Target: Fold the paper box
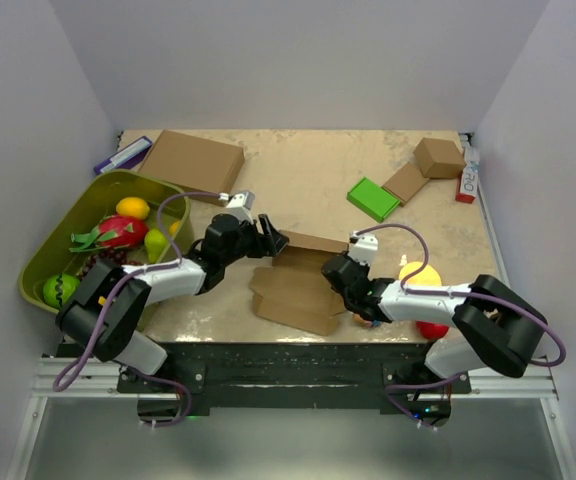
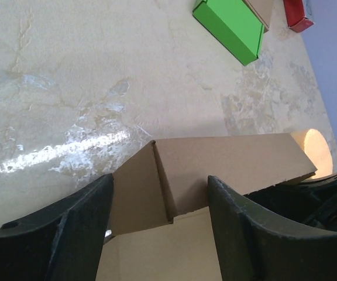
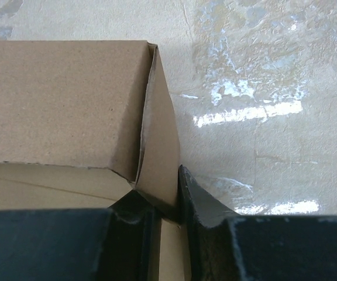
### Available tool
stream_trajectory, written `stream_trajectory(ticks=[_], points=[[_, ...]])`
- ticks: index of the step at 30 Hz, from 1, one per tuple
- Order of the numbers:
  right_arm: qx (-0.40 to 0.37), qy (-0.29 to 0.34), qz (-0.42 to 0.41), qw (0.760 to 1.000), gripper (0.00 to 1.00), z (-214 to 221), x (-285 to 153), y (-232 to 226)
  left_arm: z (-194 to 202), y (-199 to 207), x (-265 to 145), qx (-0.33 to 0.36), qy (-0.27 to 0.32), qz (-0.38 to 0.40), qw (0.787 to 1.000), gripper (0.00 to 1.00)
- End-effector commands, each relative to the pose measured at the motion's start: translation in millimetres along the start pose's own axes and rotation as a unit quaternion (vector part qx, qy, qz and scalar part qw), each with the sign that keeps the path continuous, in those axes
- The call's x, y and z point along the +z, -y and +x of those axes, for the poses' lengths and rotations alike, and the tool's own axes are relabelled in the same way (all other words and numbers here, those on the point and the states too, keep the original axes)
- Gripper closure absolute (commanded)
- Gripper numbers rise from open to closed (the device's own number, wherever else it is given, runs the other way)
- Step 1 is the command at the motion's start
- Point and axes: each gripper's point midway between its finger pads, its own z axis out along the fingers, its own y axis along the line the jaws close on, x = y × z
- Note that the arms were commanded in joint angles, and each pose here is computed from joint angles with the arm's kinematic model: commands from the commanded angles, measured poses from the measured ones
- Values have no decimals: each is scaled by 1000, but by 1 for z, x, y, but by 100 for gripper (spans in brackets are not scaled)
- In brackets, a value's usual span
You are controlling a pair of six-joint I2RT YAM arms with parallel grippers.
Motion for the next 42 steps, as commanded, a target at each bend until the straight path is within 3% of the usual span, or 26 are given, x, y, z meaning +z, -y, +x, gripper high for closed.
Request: stream_trajectory(ticks=[1, 5, 10, 13, 16, 26, 30, 36, 42], points=[[-10, 13, 16, 1000, 78, -1, -2, 11, -19, 15, 4, -11, 35, 45, 998, 42], [-5, 12, 9, 1000, 61, -3, -6, 10, -13, 10, 3, -13, 33, 43, 998, 57], [8, 6, -8, 1000, 30, -5, -16, 10, -3, 3, 3, -15, 23, 38, 999, 67], [14, 6, -16, 1000, 21, -9, -24, 12, 2, 2, 4, -15, 16, 42, 999, 69], [25, 7, -23, 999, 18, -18, -34, 12, 4, 2, 6, -16, 12, 44, 999, 72], [47, 9, -50, 998, 21, -40, -72, 26, 2, 1, 6, -8, 10, 39, 999, 73], [51, 7, -25, 998, 32, -39, -76, 42, 1, -1, 5, -5, 10, 34, 999, 73], [32, -11, -9, 999, 36, -24, -62, 37, 1, -2, 5, -1, 7, 34, 999, 74], [28, -8, -7, 1000, 54, -26, -47, 18, 2, -3, 6, 5, 2, 33, 999, 74]])
